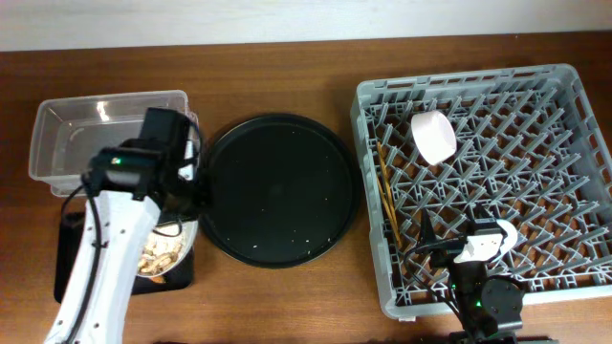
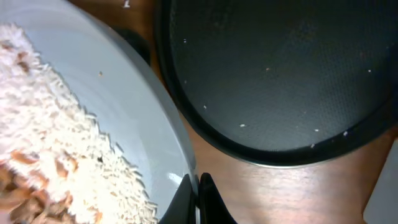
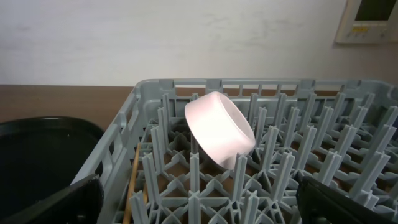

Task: Sort waste into correct bins and load items into the dishwasher rack
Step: 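Tip the plate over the black tray to dump the rice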

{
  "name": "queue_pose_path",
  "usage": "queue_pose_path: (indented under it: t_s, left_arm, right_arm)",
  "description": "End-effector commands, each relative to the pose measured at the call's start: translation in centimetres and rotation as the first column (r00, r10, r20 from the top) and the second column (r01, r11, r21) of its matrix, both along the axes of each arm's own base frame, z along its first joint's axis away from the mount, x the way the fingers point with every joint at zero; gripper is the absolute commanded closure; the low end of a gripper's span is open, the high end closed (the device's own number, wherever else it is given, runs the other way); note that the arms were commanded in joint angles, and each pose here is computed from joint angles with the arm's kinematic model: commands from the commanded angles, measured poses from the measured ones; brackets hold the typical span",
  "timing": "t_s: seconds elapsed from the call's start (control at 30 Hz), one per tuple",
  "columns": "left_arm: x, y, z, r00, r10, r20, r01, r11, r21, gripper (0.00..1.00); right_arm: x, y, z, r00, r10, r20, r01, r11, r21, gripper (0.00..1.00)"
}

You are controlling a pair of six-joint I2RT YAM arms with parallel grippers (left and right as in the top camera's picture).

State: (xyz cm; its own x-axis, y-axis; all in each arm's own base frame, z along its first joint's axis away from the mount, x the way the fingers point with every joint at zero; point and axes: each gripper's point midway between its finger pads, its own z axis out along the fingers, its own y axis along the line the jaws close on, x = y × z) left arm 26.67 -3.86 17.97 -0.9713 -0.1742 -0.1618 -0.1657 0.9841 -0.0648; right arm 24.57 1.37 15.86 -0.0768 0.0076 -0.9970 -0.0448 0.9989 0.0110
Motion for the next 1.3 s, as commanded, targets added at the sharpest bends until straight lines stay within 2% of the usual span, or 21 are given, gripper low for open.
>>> queue_pose_path:
  t_s: [0.0,0.1,0.17,0.23,0.27,0.37,0.43,0.53,0.6,0.77,0.9,1.13,1.2,1.23,1.27]
  left_arm:
    - [-0.1,0.7,-1.5,0.998,-0.066,-0.001,0.065,0.993,-0.094,1.00]
    - [0.1,0.3,-2.2,0.995,-0.094,0.045,0.102,0.966,-0.238,1.00]
    - [-0.3,1.8,-2.0,0.998,-0.031,0.063,0.046,0.966,-0.253,1.00]
    - [-0.6,2.3,-1.1,0.991,-0.029,0.134,0.066,0.956,-0.285,1.00]
    - [-0.8,1.9,0.3,0.974,-0.040,0.223,0.119,0.927,-0.356,1.00]
    - [-1.7,2.5,1.8,0.943,-0.008,0.334,0.159,0.889,-0.429,1.00]
    - [-2.3,2.4,3.2,0.899,0.016,0.438,0.222,0.844,-0.488,1.00]
    - [-3.3,3.4,3.9,0.860,0.092,0.501,0.219,0.822,-0.526,1.00]
    - [-3.7,3.2,5.2,0.815,0.112,0.568,0.274,0.790,-0.549,1.00]
    - [-4.7,5.8,5.9,0.763,0.308,0.569,0.158,0.764,-0.626,1.00]
    - [-5.2,6.3,6.4,0.722,0.309,0.619,0.183,0.777,-0.602,1.00]
    - [-5.3,6.3,6.2,0.726,0.305,0.616,0.181,0.780,-0.600,1.00]
    - [-5.8,6.9,4.7,0.770,0.276,0.575,0.127,0.817,-0.563,1.00]
    - [-5.9,6.8,4.6,0.780,0.292,0.553,0.109,0.808,-0.580,1.00]
    - [-6.2,7.2,3.7,0.808,0.352,0.472,0.012,0.792,-0.611,1.00]
  right_arm:
    - [0.0,-0.1,-0.3,1.000,-0.004,-0.005,0.004,1.000,-0.006,0.02]
    - [0.0,-0.1,-0.3,1.000,-0.004,-0.005,0.004,1.000,-0.006,0.02]
    - [0.0,-0.1,-0.3,1.000,-0.004,-0.005,0.004,1.000,-0.006,0.02]
    - [0.0,-0.1,-0.3,1.000,-0.004,-0.005,0.004,1.000,-0.006,0.02]
    - [0.0,-0.1,-0.3,1.000,-0.004,-0.005,0.004,1.000,-0.006,0.02]
    - [0.0,-0.1,-0.3,1.000,-0.004,-0.005,0.004,1.000,-0.006,0.02]
    - [0.0,-0.1,-0.3,1.000,-0.004,-0.005,0.004,1.000,-0.006,0.02]
    - [0.0,-0.1,-0.3,1.000,-0.004,-0.005,0.004,1.000,-0.006,0.02]
    - [0.0,-0.1,-0.3,1.000,-0.004,-0.005,0.004,1.000,-0.006,0.02]
    - [0.0,-0.1,-0.3,1.000,-0.004,-0.005,0.004,1.000,-0.006,0.02]
    - [0.0,-0.1,-0.3,1.000,-0.004,-0.005,0.004,1.000,-0.006,0.02]
    - [0.0,-0.1,-0.3,1.000,-0.004,-0.005,0.004,1.000,-0.006,0.02]
    - [0.0,-0.1,-0.3,1.000,-0.004,-0.005,0.004,1.000,-0.006,0.02]
    - [0.0,-0.1,-0.3,1.000,-0.004,-0.005,0.004,1.000,-0.006,0.02]
    - [0.0,-0.1,-0.3,1.000,-0.004,-0.005,0.004,1.000,-0.006,0.02]
